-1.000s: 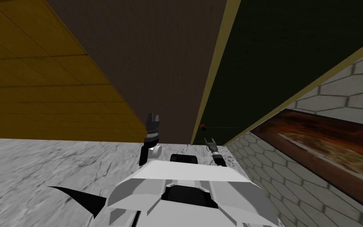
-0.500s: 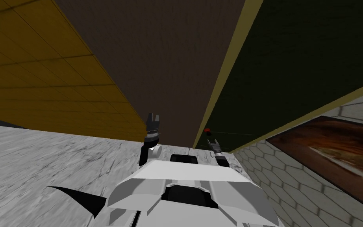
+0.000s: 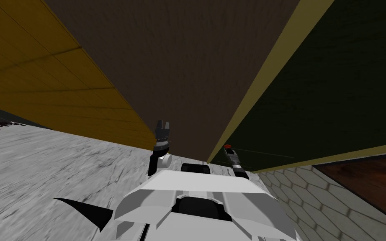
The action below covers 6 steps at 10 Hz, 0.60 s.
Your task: Pull the door open
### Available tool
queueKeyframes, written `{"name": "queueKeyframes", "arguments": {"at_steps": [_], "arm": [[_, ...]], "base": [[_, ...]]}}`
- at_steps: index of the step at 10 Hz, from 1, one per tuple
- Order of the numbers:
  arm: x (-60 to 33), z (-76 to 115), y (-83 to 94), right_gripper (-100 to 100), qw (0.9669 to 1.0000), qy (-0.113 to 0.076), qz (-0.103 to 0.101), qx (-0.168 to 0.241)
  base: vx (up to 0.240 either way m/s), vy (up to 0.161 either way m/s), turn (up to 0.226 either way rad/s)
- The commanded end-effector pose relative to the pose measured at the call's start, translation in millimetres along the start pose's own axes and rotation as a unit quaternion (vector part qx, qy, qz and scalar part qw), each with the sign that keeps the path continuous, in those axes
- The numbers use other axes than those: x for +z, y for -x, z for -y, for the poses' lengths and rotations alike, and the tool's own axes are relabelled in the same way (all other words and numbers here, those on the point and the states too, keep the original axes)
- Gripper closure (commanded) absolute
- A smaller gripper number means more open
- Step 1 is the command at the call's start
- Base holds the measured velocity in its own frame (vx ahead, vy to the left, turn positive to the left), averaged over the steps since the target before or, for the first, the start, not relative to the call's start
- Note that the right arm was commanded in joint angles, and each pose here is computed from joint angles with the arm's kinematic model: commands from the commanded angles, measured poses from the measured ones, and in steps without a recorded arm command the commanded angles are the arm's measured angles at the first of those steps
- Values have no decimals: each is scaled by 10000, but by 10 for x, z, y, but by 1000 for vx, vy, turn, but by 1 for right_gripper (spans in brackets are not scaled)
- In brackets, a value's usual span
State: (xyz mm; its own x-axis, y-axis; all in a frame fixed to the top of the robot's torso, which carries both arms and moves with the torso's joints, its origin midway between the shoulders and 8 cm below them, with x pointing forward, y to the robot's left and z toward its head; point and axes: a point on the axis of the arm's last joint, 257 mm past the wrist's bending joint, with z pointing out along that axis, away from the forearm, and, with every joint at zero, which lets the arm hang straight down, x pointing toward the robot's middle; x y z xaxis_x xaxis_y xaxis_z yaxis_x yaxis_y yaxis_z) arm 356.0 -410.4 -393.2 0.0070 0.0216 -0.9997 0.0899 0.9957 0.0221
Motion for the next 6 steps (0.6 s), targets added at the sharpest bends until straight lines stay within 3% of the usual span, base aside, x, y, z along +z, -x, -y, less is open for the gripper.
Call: {"name": "queueKeyframes", "arguments": {"at_steps": [1,6], "arm": [[-1,-10,-6,100,10000,5,-12,-6],[-1,-10,-6,100,10000,5,-12,-6]], "base": [[-13,0,-35],[-17,1,0]]}}
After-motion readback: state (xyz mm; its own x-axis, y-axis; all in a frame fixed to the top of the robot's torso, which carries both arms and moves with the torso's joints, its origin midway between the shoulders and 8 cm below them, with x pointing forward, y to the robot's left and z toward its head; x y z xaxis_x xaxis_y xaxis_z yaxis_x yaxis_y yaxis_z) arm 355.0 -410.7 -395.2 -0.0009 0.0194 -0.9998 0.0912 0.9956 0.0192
